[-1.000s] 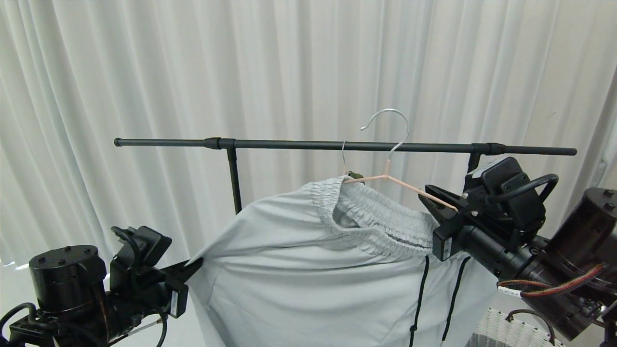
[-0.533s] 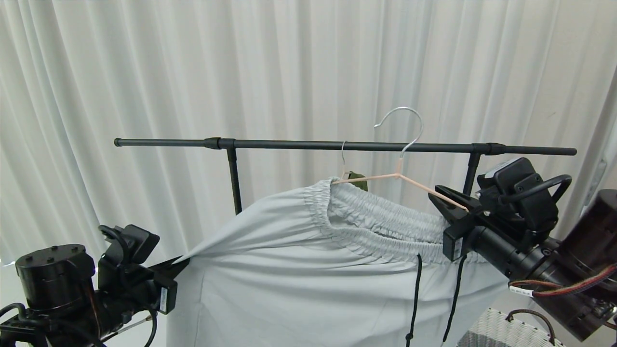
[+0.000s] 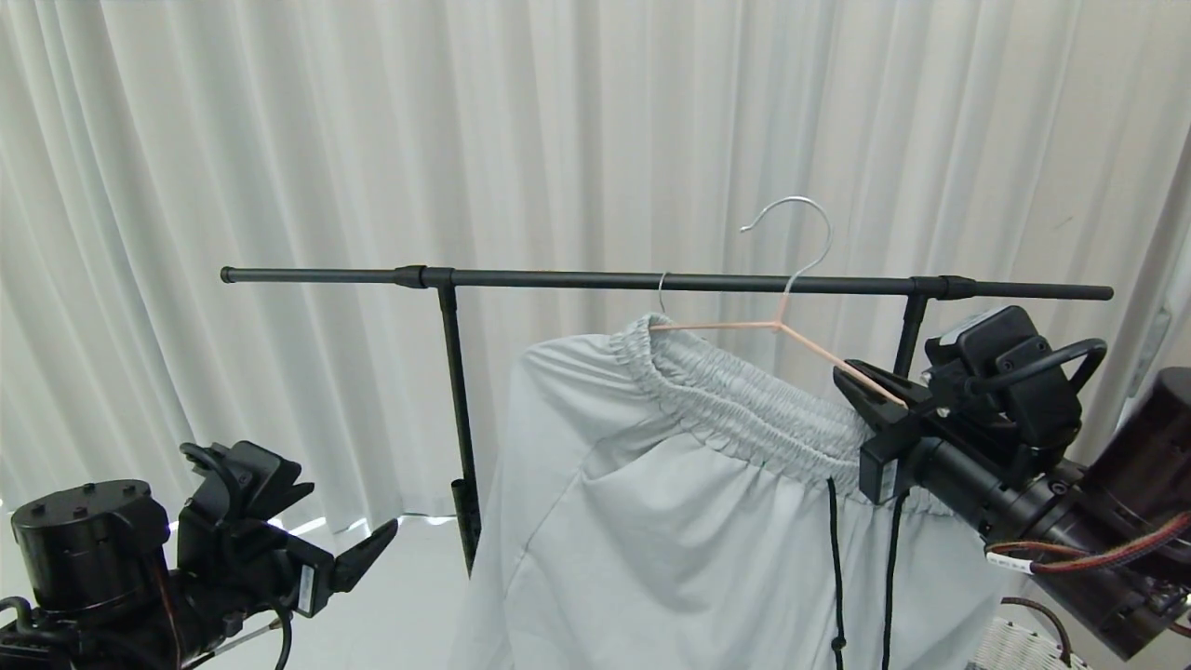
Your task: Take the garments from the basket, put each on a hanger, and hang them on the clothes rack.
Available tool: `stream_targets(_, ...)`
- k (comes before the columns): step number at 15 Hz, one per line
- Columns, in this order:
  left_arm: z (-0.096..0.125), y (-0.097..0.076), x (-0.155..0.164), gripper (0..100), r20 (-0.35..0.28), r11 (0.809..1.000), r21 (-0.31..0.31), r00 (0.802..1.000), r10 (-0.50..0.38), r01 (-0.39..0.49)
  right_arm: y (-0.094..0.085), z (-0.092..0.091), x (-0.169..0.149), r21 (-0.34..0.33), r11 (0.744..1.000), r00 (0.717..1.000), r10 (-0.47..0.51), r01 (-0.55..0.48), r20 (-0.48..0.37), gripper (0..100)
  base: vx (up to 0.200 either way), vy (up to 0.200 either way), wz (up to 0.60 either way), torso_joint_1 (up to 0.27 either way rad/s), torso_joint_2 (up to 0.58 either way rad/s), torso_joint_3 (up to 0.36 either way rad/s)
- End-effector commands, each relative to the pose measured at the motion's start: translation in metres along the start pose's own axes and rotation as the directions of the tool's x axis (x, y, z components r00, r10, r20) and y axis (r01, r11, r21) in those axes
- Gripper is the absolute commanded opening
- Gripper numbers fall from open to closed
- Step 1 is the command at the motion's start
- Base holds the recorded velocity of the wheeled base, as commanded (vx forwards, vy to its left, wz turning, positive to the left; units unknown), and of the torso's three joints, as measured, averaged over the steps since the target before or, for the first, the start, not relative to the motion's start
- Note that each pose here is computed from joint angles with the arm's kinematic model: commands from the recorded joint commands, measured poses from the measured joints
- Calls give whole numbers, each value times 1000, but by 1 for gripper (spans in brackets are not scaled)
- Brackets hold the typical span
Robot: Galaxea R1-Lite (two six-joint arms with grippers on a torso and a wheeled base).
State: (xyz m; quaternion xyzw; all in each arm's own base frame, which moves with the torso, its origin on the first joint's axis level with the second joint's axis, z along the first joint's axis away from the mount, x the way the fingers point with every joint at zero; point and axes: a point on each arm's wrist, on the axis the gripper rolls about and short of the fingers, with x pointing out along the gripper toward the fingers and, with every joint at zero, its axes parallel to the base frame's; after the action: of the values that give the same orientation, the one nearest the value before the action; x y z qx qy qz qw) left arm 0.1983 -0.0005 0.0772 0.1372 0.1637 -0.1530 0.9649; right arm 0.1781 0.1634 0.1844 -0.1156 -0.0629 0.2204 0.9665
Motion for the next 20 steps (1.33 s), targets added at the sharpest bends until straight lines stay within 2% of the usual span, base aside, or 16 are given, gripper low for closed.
stream_targets(1,1,-1,-5,100,7,1000,0,1000,0,0,-4,-2,2,-4,1000,1000,-18,18,-8,0,0,0,0,0,0,0)
stream_targets(3,3,-5,-16,100,31,1000,7,999,-7,7,-16,-13,1,-25,997,996,-69,68,-53,0,0,0,0,0,0,0)
stream_targets(6,14,-9,-30,100,109,1000,-7,994,-1,2,-39,-41,-11,-73,984,970,-173,162,-173,0,0,0,0,0,0,0)
stream_targets(7,19,-11,-34,100,140,1000,-16,990,-4,7,-51,-51,-18,-87,974,951,-224,210,-213,0,0,0,0,0,0,0)
stream_targets(10,19,-11,-35,100,144,999,-33,990,-5,9,-69,-64,-27,-115,948,908,-317,296,-274,0,0,0,0,0,0,0)
stream_targets(15,19,-11,-36,100,145,999,-54,989,4,4,-87,-71,-32,-156,887,830,-461,434,-313,0,0,0,0,0,0,0)
stream_targets(17,22,-11,-38,100,162,996,-85,987,7,7,-92,-72,-30,-160,874,816,-485,458,-314,0,0,0,0,0,0,0)
stream_targets(20,21,-10,-38,100,158,996,-93,987,12,3,-94,-70,-22,-156,872,818,-489,464,-303,0,67,0,0,2,2,1)
